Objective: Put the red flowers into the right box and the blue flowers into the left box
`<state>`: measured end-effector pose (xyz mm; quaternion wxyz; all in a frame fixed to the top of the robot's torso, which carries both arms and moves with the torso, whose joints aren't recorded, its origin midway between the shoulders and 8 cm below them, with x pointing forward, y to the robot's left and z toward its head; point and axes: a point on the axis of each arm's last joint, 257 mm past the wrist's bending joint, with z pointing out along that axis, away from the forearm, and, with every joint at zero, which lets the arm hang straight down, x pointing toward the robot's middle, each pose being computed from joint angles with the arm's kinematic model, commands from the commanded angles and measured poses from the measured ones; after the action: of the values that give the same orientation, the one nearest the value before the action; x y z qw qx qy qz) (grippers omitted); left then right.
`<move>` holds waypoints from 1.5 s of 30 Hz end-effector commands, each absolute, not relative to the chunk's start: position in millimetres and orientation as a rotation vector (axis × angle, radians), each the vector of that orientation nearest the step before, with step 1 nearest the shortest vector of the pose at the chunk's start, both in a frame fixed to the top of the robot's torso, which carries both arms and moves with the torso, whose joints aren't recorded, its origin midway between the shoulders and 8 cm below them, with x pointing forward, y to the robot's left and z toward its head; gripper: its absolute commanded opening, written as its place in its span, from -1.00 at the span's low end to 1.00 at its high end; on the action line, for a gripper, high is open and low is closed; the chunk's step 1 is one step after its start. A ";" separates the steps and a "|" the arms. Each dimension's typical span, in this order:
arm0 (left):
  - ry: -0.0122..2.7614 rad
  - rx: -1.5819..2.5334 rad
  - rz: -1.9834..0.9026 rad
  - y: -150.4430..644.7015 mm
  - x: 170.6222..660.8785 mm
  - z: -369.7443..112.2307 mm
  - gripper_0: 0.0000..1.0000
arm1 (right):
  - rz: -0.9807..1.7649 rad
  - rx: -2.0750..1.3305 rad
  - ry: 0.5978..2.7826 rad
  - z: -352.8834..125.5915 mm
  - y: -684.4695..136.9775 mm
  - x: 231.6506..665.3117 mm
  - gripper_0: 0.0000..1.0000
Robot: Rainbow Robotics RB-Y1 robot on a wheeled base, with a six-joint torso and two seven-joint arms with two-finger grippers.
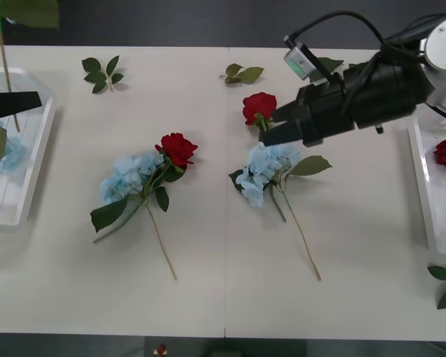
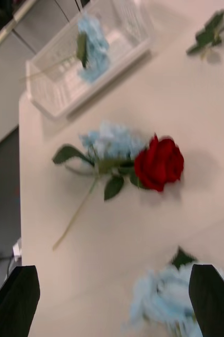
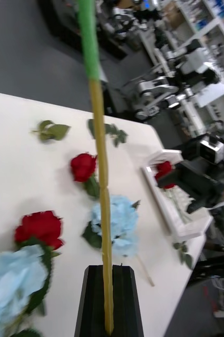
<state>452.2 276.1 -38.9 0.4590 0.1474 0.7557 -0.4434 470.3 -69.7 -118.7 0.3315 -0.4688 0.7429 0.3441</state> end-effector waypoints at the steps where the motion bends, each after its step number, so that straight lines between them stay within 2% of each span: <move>1: 1.987 0.252 -0.945 328.6 444.8 -43.7 -1.00 | 0.826 -1.193 2.060 -113.5 -98.8 457.9 0.64; 8: 2.103 0.111 -0.484 441.8 450.6 -70.7 -1.00 | 0.632 -1.165 2.249 -141.2 -149.7 440.4 0.65; 19: 2.093 -0.013 0.055 560.9 456.2 -96.9 -1.00 | 0.412 -1.104 2.339 -192.9 -167.7 447.1 0.64; 23: 2.105 -0.019 0.106 569.4 460.2 -111.3 -1.00 | 0.363 -1.092 2.349 -205.9 -169.1 453.4 0.64; 28: 2.132 -0.024 0.163 577.8 475.5 -161.9 -1.00 | 0.291 -1.113 2.366 -238.9 -167.7 454.0 0.64; 36: 2.197 -0.034 0.159 576.2 473.0 -206.8 -1.00 | 0.212 -1.103 2.432 -271.6 -166.4 446.8 0.65; 42: 2.219 -0.058 0.144 578.2 470.0 -218.1 -1.00 | 0.177 -1.072 2.441 -290.3 -156.7 454.5 0.64; 45: 2.218 -0.059 0.144 578.7 470.0 -217.5 -0.90 | 0.173 -1.048 2.457 -301.9 -151.9 460.4 0.64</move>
<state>454.1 574.2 -247.7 0.4191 -0.0407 0.9060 0.0433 453.0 -158.6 -300.0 0.2271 -0.3954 0.8879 0.0618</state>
